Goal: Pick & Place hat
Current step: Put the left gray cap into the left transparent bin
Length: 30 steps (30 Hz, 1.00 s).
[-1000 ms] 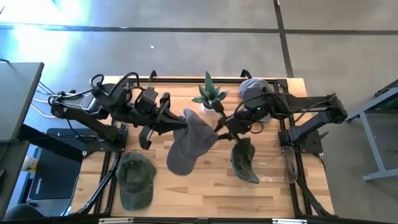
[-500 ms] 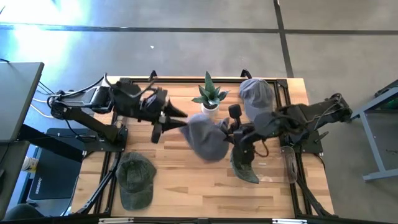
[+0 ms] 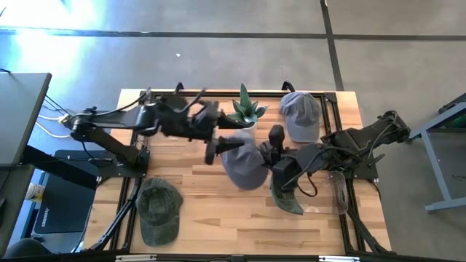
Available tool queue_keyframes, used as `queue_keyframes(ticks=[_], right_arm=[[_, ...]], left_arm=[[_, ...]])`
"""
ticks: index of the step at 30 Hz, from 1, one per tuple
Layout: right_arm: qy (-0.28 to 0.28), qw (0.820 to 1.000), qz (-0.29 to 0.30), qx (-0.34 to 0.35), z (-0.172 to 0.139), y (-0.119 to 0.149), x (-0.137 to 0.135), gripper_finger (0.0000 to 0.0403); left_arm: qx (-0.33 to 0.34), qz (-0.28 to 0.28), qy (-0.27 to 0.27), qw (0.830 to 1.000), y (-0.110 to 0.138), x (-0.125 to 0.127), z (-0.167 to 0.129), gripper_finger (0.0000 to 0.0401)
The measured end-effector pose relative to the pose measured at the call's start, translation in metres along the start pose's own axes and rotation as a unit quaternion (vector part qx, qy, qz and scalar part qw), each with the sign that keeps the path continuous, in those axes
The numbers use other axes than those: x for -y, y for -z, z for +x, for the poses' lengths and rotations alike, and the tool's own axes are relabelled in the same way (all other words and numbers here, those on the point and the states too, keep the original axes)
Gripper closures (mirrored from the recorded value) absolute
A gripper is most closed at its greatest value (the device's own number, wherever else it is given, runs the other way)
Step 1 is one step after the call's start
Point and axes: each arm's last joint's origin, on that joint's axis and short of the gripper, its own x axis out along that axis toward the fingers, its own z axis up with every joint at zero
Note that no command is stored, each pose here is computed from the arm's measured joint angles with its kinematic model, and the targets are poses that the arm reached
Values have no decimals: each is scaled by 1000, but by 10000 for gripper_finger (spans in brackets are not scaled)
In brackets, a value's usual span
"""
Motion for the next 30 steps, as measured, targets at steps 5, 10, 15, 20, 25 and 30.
queue_keyframes(ticks=[5, 10, 15, 20, 25, 30], right_arm=[[-15, 1000, -19, 12, -2, -2, -3, 398], [-25, 999, -22, 18, -4, -5, -8, 398], [-27, 999, -22, 10, -8, -6, -14, 397], [-29, 999, -8, -23, -10, -2, -19, 399], [-30, 998, 17, -53, -12, 2, -24, 396], [-37, 998, 35, -47, -15, -1, -28, 400]], left_arm=[[-61, -67, 83, 992, 10, -29, 27, 116], [-121, -98, 154, 976, 25, -50, 50, 105], [-193, -150, 300, 922, 38, -54, 64, 106], [-208, -158, 385, 885, 39, -38, 68, 142], [-186, -144, 393, 889, 27, -30, 55, 236], [-135, -118, 351, 919, 12, -33, 40, 352]])
